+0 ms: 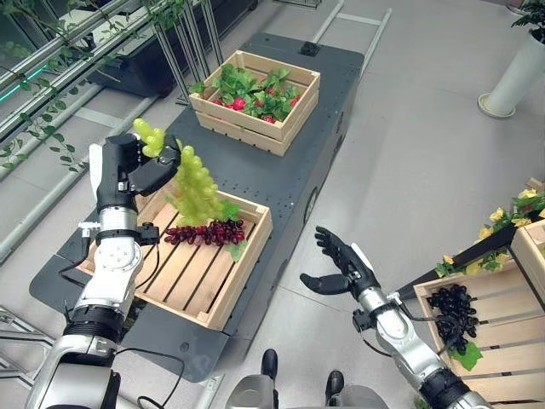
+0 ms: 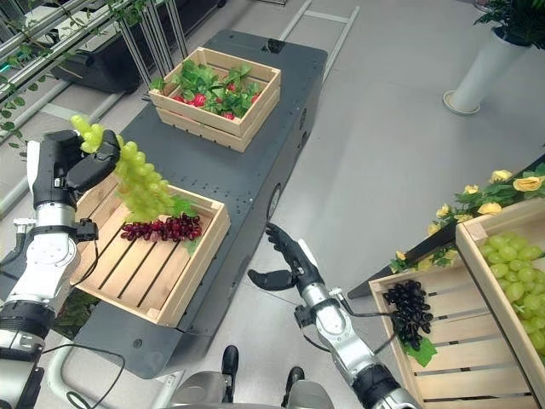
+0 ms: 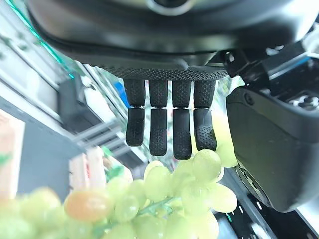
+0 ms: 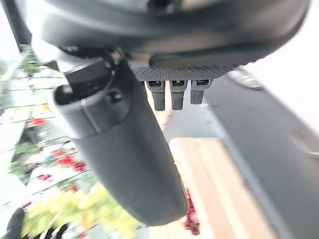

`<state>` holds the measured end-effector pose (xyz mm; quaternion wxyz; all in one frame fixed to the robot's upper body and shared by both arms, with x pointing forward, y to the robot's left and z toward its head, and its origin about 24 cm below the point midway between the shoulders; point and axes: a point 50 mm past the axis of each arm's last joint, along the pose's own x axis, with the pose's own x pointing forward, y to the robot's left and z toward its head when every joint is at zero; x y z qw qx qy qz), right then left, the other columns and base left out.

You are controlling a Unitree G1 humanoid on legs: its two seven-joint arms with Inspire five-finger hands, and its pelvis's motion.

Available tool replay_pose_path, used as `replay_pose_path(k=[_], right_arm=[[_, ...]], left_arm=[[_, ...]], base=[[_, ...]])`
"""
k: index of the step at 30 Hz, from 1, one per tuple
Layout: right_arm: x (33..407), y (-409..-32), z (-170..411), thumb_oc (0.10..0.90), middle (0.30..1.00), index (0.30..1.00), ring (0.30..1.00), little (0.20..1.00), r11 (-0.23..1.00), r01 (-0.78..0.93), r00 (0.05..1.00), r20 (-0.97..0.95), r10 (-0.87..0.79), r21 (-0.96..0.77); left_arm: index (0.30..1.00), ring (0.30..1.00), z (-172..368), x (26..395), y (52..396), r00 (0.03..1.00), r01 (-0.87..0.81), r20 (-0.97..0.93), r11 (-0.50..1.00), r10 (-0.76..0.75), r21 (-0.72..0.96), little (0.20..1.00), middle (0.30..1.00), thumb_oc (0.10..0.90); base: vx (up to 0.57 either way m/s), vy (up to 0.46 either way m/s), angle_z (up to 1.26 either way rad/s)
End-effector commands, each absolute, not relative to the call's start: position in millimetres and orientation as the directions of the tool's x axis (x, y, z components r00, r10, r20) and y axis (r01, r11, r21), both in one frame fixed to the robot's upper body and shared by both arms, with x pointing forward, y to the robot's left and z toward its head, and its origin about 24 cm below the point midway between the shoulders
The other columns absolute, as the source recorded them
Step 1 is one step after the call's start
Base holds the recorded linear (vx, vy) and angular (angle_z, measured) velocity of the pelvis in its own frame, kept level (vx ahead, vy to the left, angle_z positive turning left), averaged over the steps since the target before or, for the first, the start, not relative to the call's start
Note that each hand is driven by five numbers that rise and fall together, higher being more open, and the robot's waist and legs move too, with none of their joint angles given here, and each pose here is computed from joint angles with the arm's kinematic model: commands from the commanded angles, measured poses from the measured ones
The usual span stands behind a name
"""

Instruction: Pick up the fruits from the basket on one side to the basket on the other side

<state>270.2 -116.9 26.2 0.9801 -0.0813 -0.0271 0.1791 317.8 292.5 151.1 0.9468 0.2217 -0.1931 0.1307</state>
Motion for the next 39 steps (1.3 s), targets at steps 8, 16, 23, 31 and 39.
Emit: replay_pose_path(k=[8,16,23,31,39], right_arm=[[296.0,-57.6,93.0,0.8,0.9,0.9,0.9,0.9,0.876,-0.482,0.85,0.233,0.473,-0.021],[320.5,-35.0,137.2,0.8,0.9,0.9,0.9,0.9,0.89,-0.456,0.847,0.311,0.431,0.01],[333.9,-16.0,163.5,0.8,0.9,0.9,0.9,0.9,0.896,-0.444,0.85,0.325,0.413,0.021],[337.7,-6.9,185.8,0.8,0.9,0.9,0.9,0.9,0.869,-0.47,0.837,0.39,0.384,0.154],[327.4,-0.3,212.7,0.8,0.9,0.9,0.9,0.9,0.797,-0.552,0.779,0.491,0.39,0.244]], left_arm=[[0.3,0.3,266.6,348.4,243.3,0.753,-0.147,0.651,0.941,-0.094,0.306,0.3,0.3,0.4],[0.3,0.3,299.7,359.4,204.3,0.73,-0.031,0.648,0.937,-0.218,0.349,0.3,0.3,0.4],[0.3,0.3,329.7,361.6,164.4,0.672,0.138,0.665,0.937,-0.326,0.32,0.3,0.3,0.4],[0.3,0.3,347.4,357.2,127.4,0.632,0.186,0.641,0.888,-0.436,0.421,0.3,0.3,0.4],[0.3,0.3,331.4,367.5,134.8,0.695,0.21,0.569,0.881,-0.439,0.424,0.3,0.3,0.4]], base=[[-0.07,-0.095,0.07],[-0.03,-0.069,0.11],[-0.02,-0.049,0.02],[-0.01,-0.041,0.07],[0.0,0.0,0.0]])
